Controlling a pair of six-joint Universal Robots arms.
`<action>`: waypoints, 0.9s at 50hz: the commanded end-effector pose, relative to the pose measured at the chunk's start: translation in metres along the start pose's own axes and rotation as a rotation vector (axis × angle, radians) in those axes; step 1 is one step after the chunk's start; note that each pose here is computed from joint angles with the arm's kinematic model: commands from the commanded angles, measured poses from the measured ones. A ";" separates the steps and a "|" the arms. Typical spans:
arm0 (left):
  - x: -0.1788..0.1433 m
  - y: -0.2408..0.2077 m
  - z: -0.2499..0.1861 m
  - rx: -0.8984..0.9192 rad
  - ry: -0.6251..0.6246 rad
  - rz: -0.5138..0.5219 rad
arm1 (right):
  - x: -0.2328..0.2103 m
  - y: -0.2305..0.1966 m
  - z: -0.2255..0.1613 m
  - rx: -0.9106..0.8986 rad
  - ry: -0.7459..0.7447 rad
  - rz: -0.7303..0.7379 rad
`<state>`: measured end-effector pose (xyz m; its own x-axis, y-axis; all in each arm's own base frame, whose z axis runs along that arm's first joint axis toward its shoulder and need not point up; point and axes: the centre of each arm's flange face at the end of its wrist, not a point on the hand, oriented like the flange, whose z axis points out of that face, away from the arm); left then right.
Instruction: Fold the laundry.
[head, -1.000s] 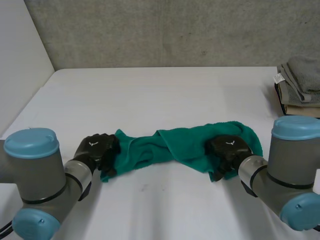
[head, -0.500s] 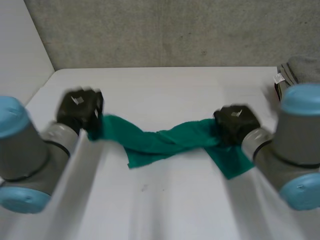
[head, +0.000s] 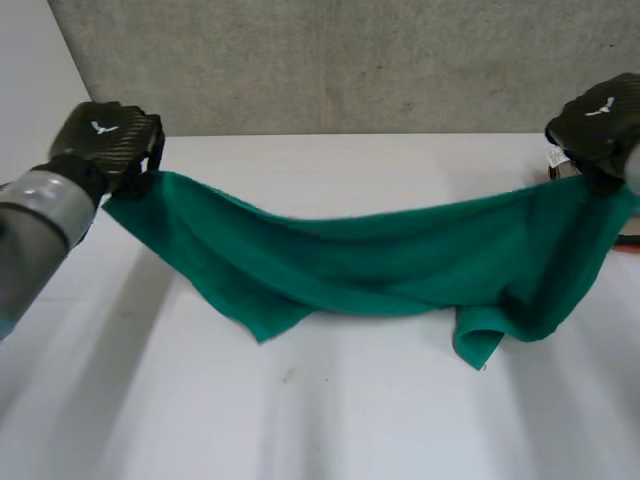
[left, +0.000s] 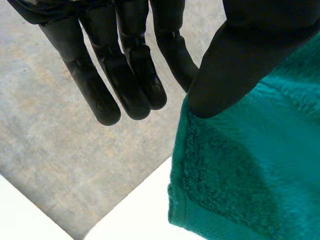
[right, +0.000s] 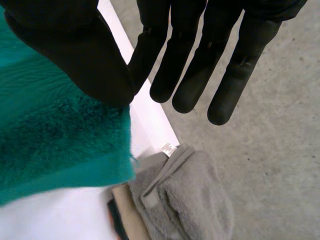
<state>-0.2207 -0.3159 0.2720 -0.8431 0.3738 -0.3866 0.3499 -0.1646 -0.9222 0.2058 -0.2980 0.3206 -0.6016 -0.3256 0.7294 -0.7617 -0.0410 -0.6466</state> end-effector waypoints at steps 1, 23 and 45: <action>-0.010 -0.039 0.067 0.274 -0.113 0.117 | 0.034 -0.027 0.080 0.198 0.241 0.105; -0.062 -0.068 0.097 0.582 -0.422 -0.006 | 0.057 -0.069 0.104 0.578 0.493 0.211; 0.053 0.112 -0.072 -0.248 0.077 0.162 | -0.114 0.102 0.048 -0.162 -0.273 0.073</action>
<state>-0.2212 -0.3184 0.1618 -0.8342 0.3597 -0.4179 0.3869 -0.1581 -0.9085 0.2304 -0.3565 0.1698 -0.6928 -0.4475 0.5655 -0.6428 0.0278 -0.7656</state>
